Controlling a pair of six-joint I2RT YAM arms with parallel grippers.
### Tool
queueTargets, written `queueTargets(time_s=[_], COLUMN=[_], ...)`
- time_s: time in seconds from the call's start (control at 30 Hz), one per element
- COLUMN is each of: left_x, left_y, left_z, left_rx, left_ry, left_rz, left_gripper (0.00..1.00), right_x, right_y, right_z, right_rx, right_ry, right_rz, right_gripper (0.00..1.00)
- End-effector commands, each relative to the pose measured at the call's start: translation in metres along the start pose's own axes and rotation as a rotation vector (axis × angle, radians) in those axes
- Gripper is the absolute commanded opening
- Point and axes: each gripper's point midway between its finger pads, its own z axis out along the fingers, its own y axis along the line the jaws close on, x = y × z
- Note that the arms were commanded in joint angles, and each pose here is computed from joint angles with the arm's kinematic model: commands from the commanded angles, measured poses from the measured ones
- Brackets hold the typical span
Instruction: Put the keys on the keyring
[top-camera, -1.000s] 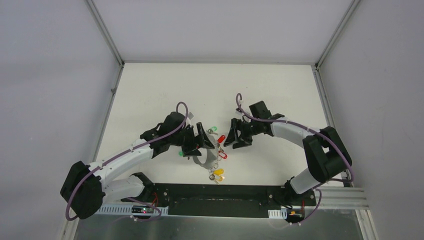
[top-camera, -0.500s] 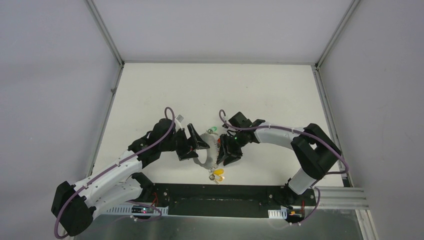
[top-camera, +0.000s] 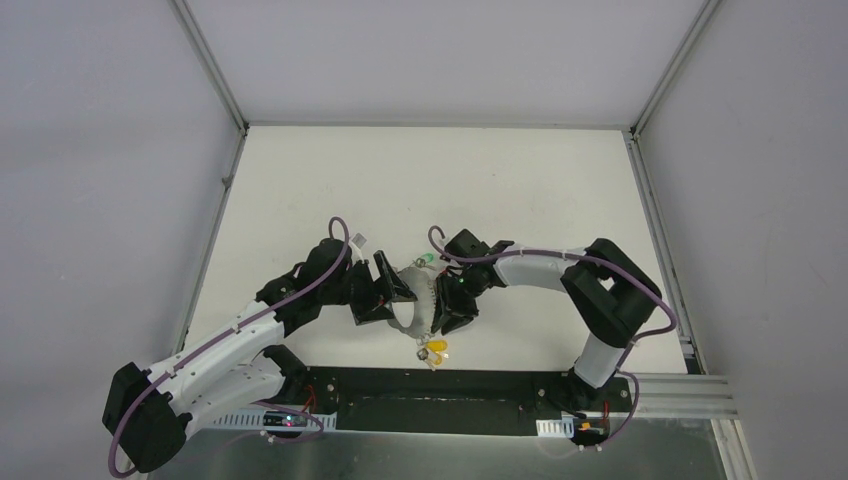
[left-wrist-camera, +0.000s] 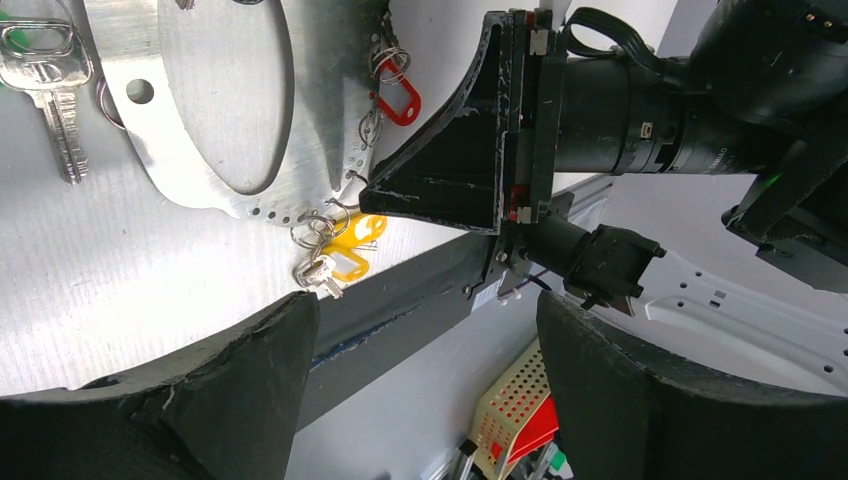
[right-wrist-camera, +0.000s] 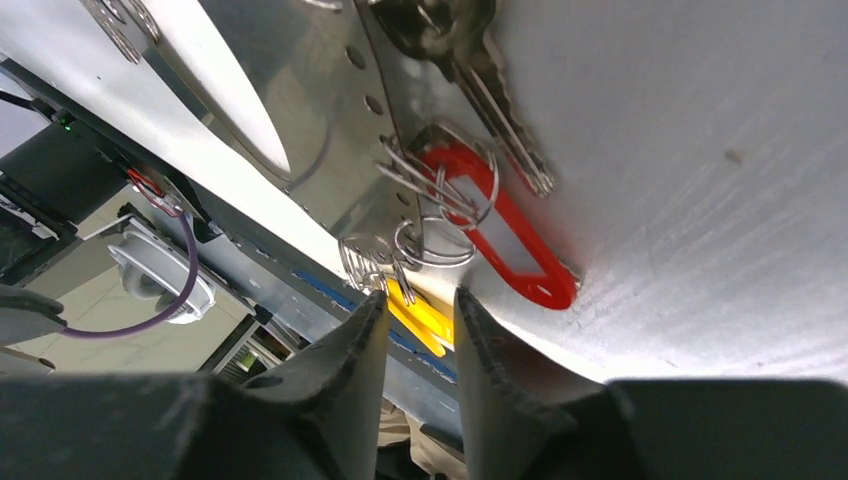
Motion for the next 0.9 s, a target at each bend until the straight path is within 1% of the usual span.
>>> queueTargets(time_s=[0.0,0.1,0.23,0.33,0.37,0.5,0.63,0.77,0.87], left_x=[-0.009,-0.008,-0.007,-0.008,-0.008,-0.012,-0.018,-0.026,-0.033], left_y=[-0.008,-0.006,-0.005,-0.004,-0.004,-0.007,-0.013,-0.023,-0.033], left_z=[-0.005,-0.004,-0.004,-0.004,-0.005,-0.008,-0.015,-0.025,-0.034], left_rx=[0.014,0.007,0.000,-0.002,-0.003,0.000,0.007,0.030,0.057], left_ry=[-0.042,-0.038,-0.032,-0.036,-0.039,-0.060,-0.098,-0.152,-0.202], left_rz=[0.008,0.009,0.009,0.012,0.014,0.038,0.088,0.153,0.207], left_gripper=[0.82,0.82,0.82,0.82,0.82,0.82,0.82,0.83,0.83], right_x=[-0.011,-0.012,-0.012,-0.011,-0.010,-0.009,-0.012,-0.012,-0.015], right_y=[0.007,0.010,0.014,0.014,0.015,0.016,0.020,0.017,0.016], right_z=[0.007,0.011,0.012,0.009,0.008,-0.004,-0.026,-0.048,-0.065], right_rx=[0.006,-0.001,-0.011,-0.012,-0.012,0.017,0.056,0.124,0.169], right_ry=[-0.026,-0.017,-0.012,-0.014,-0.015,-0.016,-0.040,-0.051,-0.090], right_rz=[0.000,-0.004,-0.014,-0.023,-0.030,-0.109,-0.256,-0.366,-0.443], right_gripper=[0.30,0.24,0.14,0.02,0.00,0.00,0.00,0.00,0.00])
